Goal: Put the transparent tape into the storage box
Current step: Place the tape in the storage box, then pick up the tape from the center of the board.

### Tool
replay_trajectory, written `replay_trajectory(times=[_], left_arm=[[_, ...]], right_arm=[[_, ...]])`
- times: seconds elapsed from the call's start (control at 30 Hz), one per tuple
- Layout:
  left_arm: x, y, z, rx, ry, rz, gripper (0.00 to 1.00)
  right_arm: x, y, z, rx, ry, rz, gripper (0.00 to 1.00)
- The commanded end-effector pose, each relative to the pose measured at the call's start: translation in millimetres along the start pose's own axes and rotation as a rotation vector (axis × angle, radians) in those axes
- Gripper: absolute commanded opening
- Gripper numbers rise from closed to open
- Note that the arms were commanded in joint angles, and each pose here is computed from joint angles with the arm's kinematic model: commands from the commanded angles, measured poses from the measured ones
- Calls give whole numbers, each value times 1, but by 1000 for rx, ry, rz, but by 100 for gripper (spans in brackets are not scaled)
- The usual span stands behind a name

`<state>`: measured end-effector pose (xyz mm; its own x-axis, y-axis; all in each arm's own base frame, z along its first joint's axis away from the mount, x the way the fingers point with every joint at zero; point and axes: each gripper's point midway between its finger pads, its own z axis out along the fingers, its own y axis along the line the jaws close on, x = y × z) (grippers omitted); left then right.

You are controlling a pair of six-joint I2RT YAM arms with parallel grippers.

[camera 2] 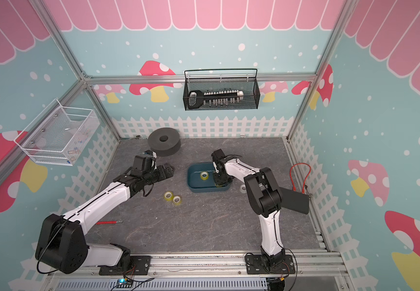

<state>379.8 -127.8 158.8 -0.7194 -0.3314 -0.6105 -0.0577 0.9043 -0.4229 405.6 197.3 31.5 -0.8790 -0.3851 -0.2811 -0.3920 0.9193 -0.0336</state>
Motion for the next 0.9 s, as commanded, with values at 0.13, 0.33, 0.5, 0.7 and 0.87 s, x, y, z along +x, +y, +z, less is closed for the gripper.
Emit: replay_trajectory(times=[0.13, 0.33, 0.5, 0.7, 0.87], left_arm=[[5, 5, 0, 4, 25, 12, 99], [31, 11, 10, 7, 133, -12, 99], [76, 20, 12, 34, 260, -105, 99], [101, 44, -1, -14, 275, -176, 97], [110, 57, 3, -62, 288, -191, 94]], right_arm=[[-31, 3, -35, -4, -64, 2, 42], [-52, 4, -65, -16, -128, 7, 43], [-75, 6, -99, -41, -226, 22, 44], [-88, 11, -120, -72, -287, 22, 43], [-88, 15, -118, -84, -290, 17, 42]])
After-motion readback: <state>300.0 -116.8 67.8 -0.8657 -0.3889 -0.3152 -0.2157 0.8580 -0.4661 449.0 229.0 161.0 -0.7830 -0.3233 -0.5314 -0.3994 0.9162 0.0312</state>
